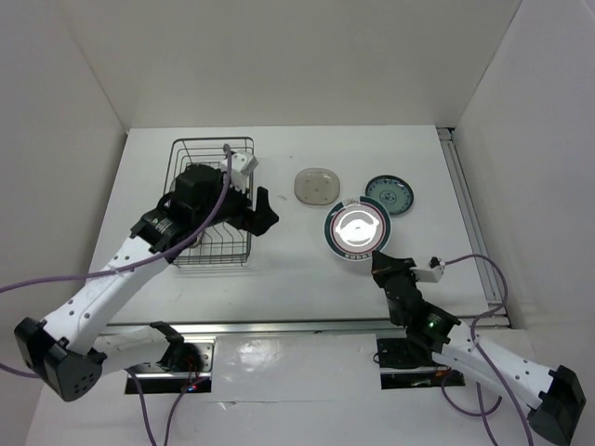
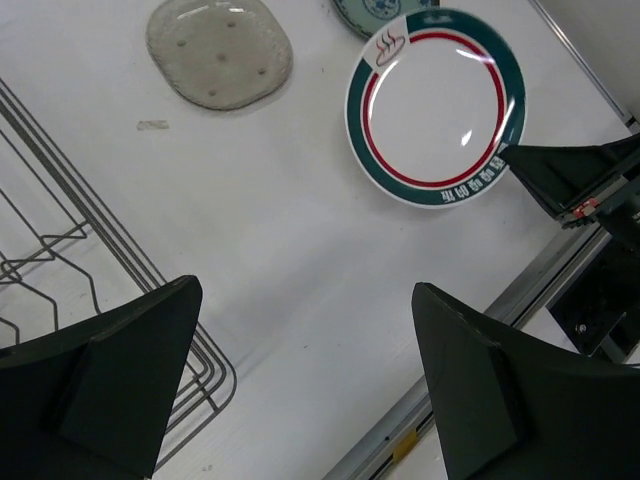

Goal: Load the plates into the dish rack

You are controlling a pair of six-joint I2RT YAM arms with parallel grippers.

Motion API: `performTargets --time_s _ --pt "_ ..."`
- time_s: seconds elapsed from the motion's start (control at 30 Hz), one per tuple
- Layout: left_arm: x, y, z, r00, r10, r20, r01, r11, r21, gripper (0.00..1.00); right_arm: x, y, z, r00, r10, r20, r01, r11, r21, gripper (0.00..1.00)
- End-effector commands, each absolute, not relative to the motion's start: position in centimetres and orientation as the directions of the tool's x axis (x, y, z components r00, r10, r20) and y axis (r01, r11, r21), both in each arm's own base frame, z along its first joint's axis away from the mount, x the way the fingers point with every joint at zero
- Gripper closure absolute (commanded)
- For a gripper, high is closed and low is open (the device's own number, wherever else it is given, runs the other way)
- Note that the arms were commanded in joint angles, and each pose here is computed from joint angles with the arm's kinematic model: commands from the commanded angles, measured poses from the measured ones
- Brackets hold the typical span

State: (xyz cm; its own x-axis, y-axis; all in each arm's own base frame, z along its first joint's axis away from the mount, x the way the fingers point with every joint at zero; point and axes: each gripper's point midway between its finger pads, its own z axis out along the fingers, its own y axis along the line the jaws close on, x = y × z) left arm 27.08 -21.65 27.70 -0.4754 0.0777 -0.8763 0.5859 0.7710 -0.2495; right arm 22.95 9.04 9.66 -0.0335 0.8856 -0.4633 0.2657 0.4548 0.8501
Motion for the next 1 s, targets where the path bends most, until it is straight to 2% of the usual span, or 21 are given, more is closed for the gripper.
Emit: performTargets --time_s 0.0,0.13,0.3,0.67,0.77,0.8,0.83,0.93,0.97 --pt "28.2 -23.7 29.1 -0.464 0.083 -0.882 0.636 0.724 -0.266 0.00 23.8 11.0 15.3 -0.019 0.838 -0.545 0.008 0.546 0.838 1.00" --pt "29.0 -25.1 27.5 -0.512 0.093 -0.854 0.638 0.707 -0.305 0.00 23.2 14.2 18.4 -0.088 0.825 -0.559 -0.211 0.533 0.820 1.00" --pt "29.4 -25.6 25.3 -0.557 0.108 -0.824 0.630 0.701 -0.334 0.00 21.5 18.5 22.4 -0.173 0.793 -0.585 -0.469 0.456 0.757 1.00" --pt "29.8 -25.2 24.9 -0.567 0.085 -0.819 0.633 0.682 -0.368 0.00 20.0 21.1 25.7 -0.223 0.778 -0.587 -0.614 0.356 0.705 1.00" --pt "29.6 -25.3 24.9 -0.569 0.087 -0.818 0.639 0.673 -0.373 0.07 19.7 21.0 25.9 -0.219 0.774 -0.594 -0.624 0.357 0.695 1.00" --pt "29.8 -25.1 24.9 -0.570 0.082 -0.818 0.633 0.679 -0.373 0.14 19.7 21.2 26.1 -0.224 0.770 -0.598 -0.628 0.355 0.693 1.00" --pt "29.6 -25.2 25.0 -0.571 0.084 -0.817 0.640 0.669 -0.379 0.46 19.4 21.2 26.4 -0.226 0.770 -0.597 -0.638 0.346 0.688 1.00" --pt "29.7 -25.3 24.6 -0.578 0.088 -0.812 0.637 0.670 -0.381 1.00 19.5 21.5 26.7 -0.226 0.761 -0.608 -0.645 0.351 0.679 1.00" --pt "29.9 -25.3 25.1 -0.570 0.084 -0.817 0.640 0.669 -0.378 1.00 19.5 21.6 26.9 -0.226 0.761 -0.608 -0.645 0.351 0.679 1.00"
